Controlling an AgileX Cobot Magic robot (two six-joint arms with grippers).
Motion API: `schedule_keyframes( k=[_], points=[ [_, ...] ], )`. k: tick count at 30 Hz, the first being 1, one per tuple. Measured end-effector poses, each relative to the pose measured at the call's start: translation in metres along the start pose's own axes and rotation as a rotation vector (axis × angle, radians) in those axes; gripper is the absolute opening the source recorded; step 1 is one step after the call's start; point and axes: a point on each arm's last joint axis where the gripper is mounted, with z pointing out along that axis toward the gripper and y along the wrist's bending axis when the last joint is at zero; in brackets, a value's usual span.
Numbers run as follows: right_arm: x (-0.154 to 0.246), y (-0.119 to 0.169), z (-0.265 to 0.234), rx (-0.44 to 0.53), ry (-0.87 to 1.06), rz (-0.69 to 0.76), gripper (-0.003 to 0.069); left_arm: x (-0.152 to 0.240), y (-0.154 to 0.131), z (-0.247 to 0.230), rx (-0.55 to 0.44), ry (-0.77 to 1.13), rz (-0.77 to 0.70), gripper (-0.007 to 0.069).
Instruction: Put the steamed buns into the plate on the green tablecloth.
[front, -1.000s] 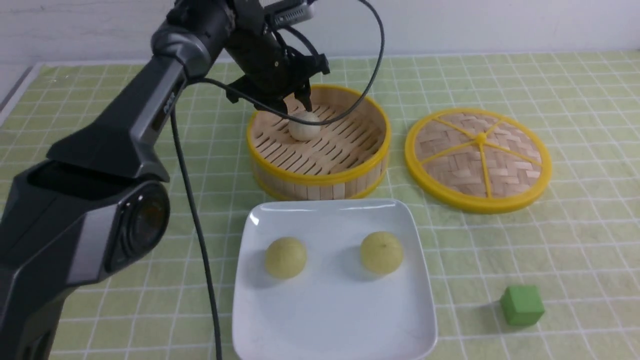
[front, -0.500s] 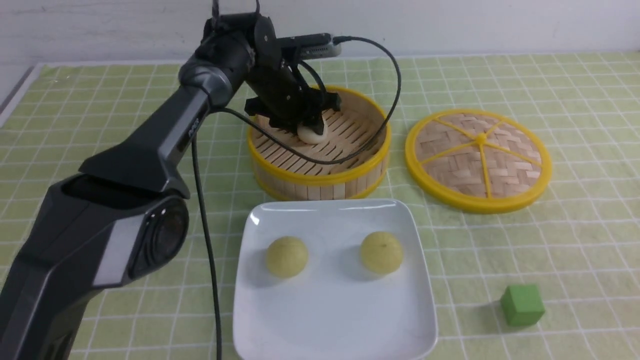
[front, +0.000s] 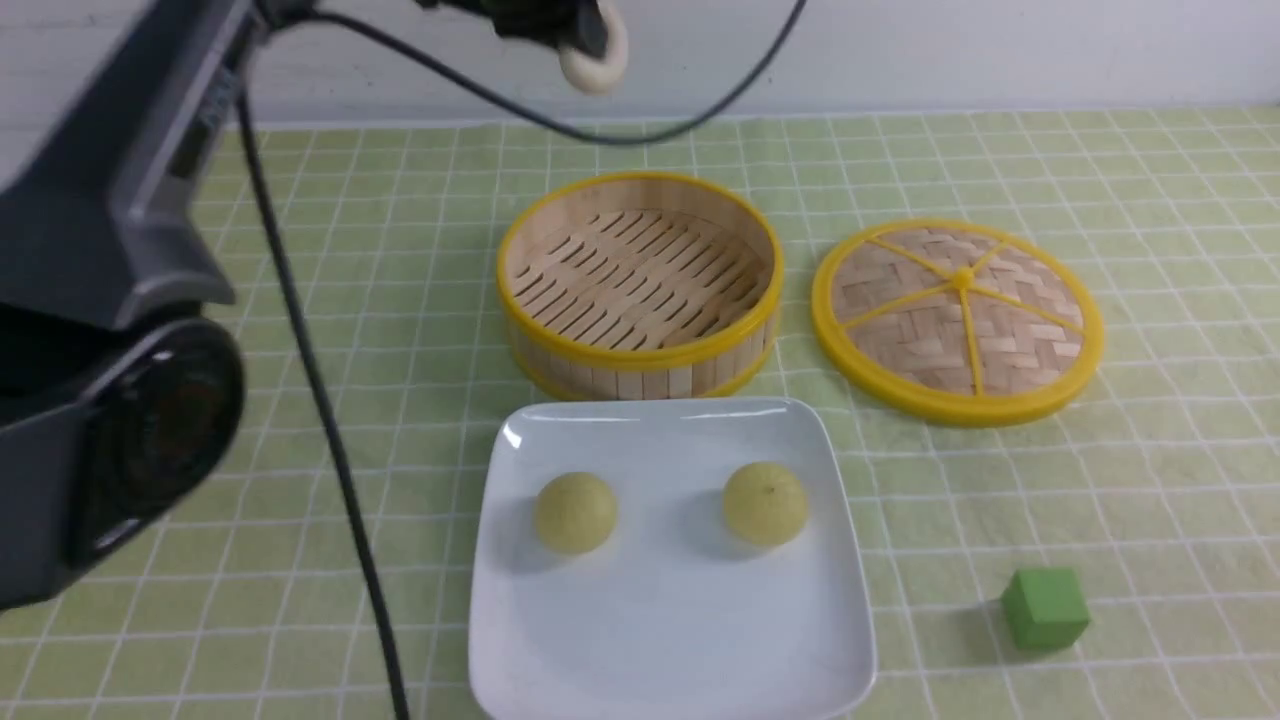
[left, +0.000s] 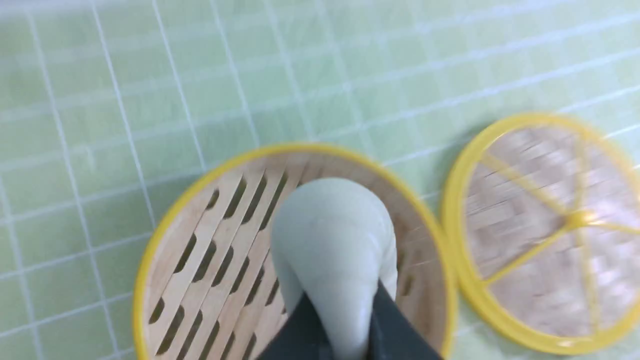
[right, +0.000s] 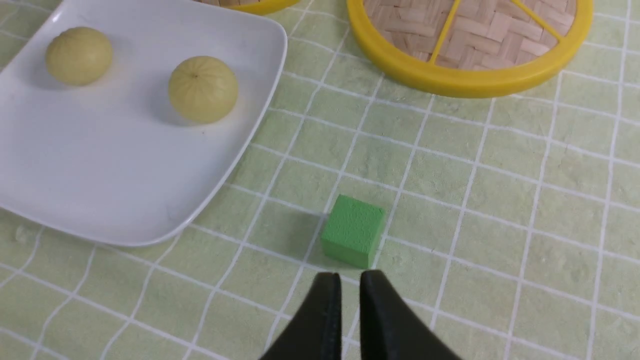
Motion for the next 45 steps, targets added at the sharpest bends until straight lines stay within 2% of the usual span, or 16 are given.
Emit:
schedule_keyframes(
  k=[3, 6, 7, 8, 9, 10, 11, 13, 17, 21, 25, 28, 33, 36, 41, 45],
  points=[
    [0.000, 0.000, 0.000, 0.000, 0.000, 0.000, 0.0082, 0.005, -0.011, -0.035, 0.019, 0.012, -0.009, 0.0029],
    [0.000, 0.000, 0.000, 0.000, 0.000, 0.000, 0.0087, 0.044, -0.024, -0.043, 0.041, 0.178, -0.025, 0.0029],
    [0.000, 0.000, 0.000, 0.000, -0.001, 0.001, 0.0089, 0.076, -0.035, -0.039, 0.084, 0.302, -0.029, 0.0029],
    [0.000, 0.000, 0.000, 0.000, -0.001, 0.001, 0.0090, 0.081, -0.036, -0.039, 0.085, 0.318, -0.024, 0.0030],
    [0.000, 0.000, 0.000, -0.005, -0.004, 0.008, 0.0091, 0.125, -0.053, -0.030, 0.162, 0.476, -0.015, 0.0030],
    [0.000, 0.000, 0.000, -0.005, -0.004, 0.007, 0.0091, 0.130, -0.055, -0.028, 0.163, 0.493, -0.009, 0.0030],
    [0.000, 0.001, 0.000, -0.010, -0.005, 0.013, 0.0092, 0.161, -0.068, -0.022, 0.220, 0.591, -0.001, 0.0030],
    [-0.001, 0.002, 0.000, -0.019, -0.009, 0.024, 0.0092, 0.213, -0.082, -0.005, 0.270, 0.717, -0.010, 0.0030],
    [-0.001, 0.002, 0.000, -0.021, -0.009, 0.026, 0.0092, 0.254, -0.082, 0.018, 0.245, 0.672, 0.002, 0.0033],
    [-0.001, 0.002, 0.000, -0.024, -0.013, 0.030, 0.0097, 0.262, -0.075, 0.027, 0.203, 0.600, 0.020, 0.0056],
    [-0.001, 0.002, 0.000, -0.022, -0.016, 0.029, 0.0100, 0.262, -0.070, 0.032, 0.164, 0.562, 0.075, 0.0121],
    [-0.001, 0.002, 0.000, -0.020, -0.016, 0.028, 0.0104, 0.269, -0.066, 0.047, 0.140, 0.574, 0.093, 0.0244],
    [-0.001, 0.002, 0.000, -0.023, -0.011, 0.028, 0.0111, 0.277, -0.058, 0.059, 0.098, 0.612, 0.122, 0.0399],
    [0.000, 0.002, 0.000, -0.027, 0.001, 0.028, 0.0114, 0.272, -0.054, 0.054, 0.084, 0.589, 0.137, 0.0467],
    [0.001, 0.003, 0.000, -0.033, 0.010, 0.029, 0.0118, 0.257, -0.055, 0.034, 0.076, 0.518, 0.173, 0.0510],
    [0.001, 0.005, -0.003, -0.044, -0.006, 0.038, 0.0120, 0.246, -0.056, 0.015, 0.072, 0.467, 0.198, 0.0517]
  ],
)
